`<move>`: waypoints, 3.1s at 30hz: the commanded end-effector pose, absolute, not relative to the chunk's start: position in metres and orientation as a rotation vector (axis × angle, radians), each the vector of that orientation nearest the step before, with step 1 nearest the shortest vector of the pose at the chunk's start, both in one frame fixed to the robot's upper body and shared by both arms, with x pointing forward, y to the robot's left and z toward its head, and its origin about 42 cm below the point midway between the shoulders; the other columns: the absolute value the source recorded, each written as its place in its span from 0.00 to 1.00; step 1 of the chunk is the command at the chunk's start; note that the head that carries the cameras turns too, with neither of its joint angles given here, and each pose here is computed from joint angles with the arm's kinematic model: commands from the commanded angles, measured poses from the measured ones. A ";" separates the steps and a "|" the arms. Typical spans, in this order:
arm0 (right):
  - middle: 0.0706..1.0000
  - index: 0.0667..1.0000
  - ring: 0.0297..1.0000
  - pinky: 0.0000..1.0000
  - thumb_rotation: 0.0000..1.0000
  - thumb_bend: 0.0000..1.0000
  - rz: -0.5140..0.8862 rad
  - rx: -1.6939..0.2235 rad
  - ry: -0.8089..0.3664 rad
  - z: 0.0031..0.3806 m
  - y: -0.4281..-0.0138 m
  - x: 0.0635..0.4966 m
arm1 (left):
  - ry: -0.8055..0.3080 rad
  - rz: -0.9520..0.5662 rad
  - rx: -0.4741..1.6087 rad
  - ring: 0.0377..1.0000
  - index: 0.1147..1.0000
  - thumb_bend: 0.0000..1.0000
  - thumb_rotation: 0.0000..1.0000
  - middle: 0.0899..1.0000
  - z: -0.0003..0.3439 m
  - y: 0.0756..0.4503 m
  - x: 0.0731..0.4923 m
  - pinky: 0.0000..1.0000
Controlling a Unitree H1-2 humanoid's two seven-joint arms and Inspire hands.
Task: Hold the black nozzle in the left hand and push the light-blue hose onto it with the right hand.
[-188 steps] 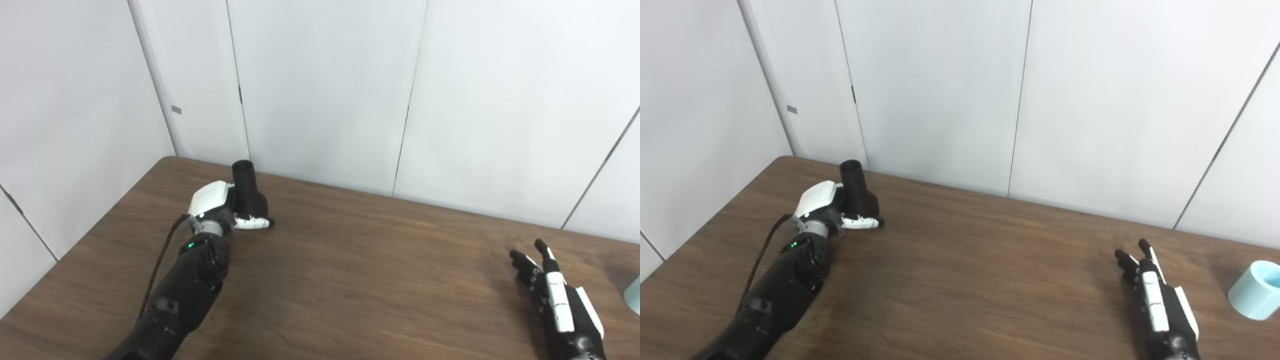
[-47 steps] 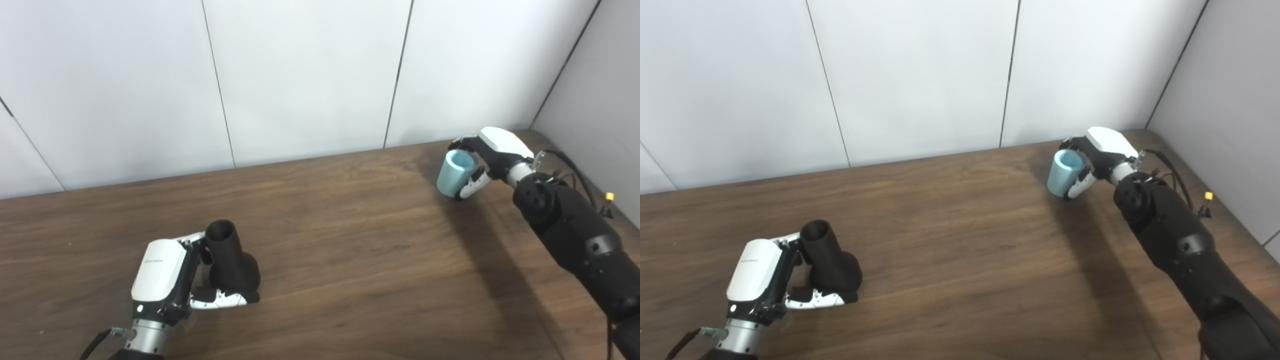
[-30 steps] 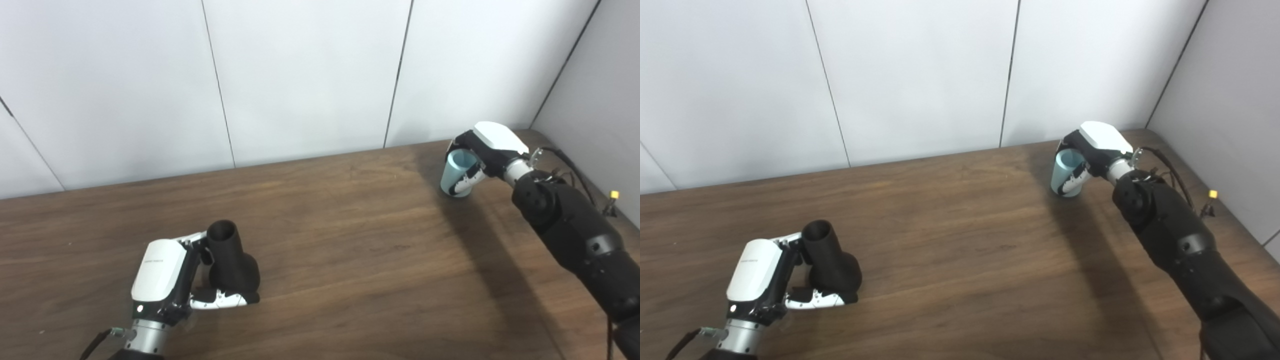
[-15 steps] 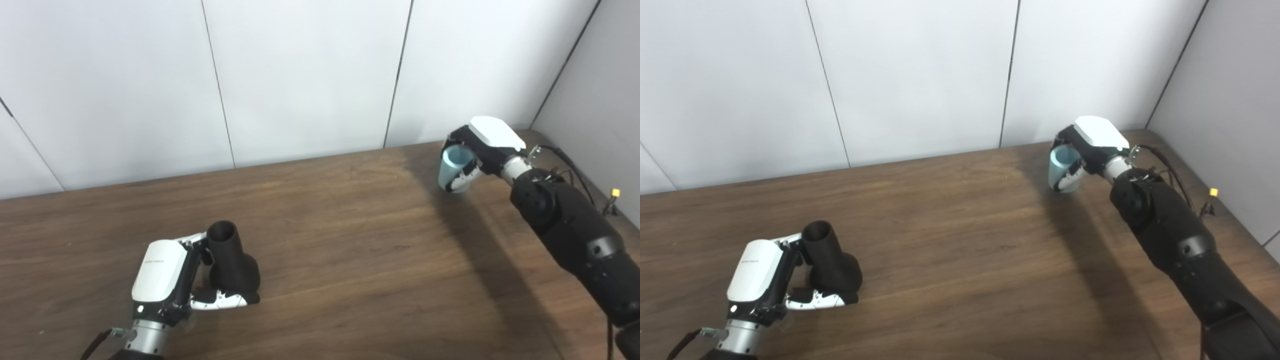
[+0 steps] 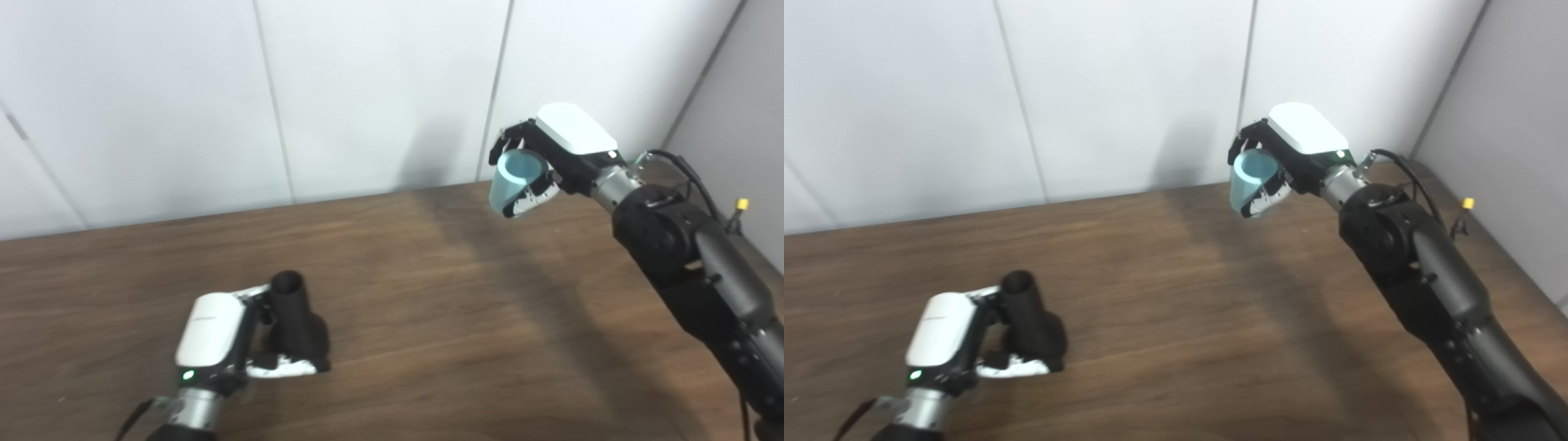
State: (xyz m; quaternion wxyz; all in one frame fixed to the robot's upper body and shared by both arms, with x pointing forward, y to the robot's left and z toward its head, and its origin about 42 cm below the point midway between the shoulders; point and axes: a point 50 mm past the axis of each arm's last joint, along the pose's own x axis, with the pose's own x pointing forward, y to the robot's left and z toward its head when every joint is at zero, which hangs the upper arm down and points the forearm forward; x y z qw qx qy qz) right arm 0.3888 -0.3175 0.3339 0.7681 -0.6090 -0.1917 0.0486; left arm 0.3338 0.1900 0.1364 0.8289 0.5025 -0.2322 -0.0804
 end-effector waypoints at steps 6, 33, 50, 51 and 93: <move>0.47 0.48 0.35 0.40 0.00 0.52 0.193 -1.251 -0.593 0.377 -0.286 0.372 | -0.506 -0.186 1.054 0.39 0.43 0.50 0.00 0.38 0.133 0.168 0.329 0.38; 0.46 0.48 0.36 0.32 0.00 0.51 0.519 -0.995 -0.685 0.394 -0.166 0.357 | -0.479 -0.208 1.052 0.43 0.43 0.50 0.00 0.41 0.131 0.135 0.331 0.42; 0.44 0.51 0.34 0.34 0.00 0.51 0.562 -1.006 -0.633 0.367 -0.156 0.366 | -0.485 -0.213 1.047 0.42 0.43 0.50 0.00 0.39 0.135 0.125 0.330 0.41; 0.44 0.51 0.35 0.34 0.00 0.51 0.561 -1.010 -0.631 0.366 -0.157 0.366 | -0.487 -0.214 1.049 0.42 0.43 0.50 0.00 0.39 0.135 0.124 0.330 0.41; 0.45 0.50 0.34 0.32 0.00 0.51 0.536 -1.083 -0.637 0.386 -0.174 0.365 | -0.509 -0.229 1.092 0.43 0.43 0.50 0.00 0.40 0.135 0.125 0.328 0.41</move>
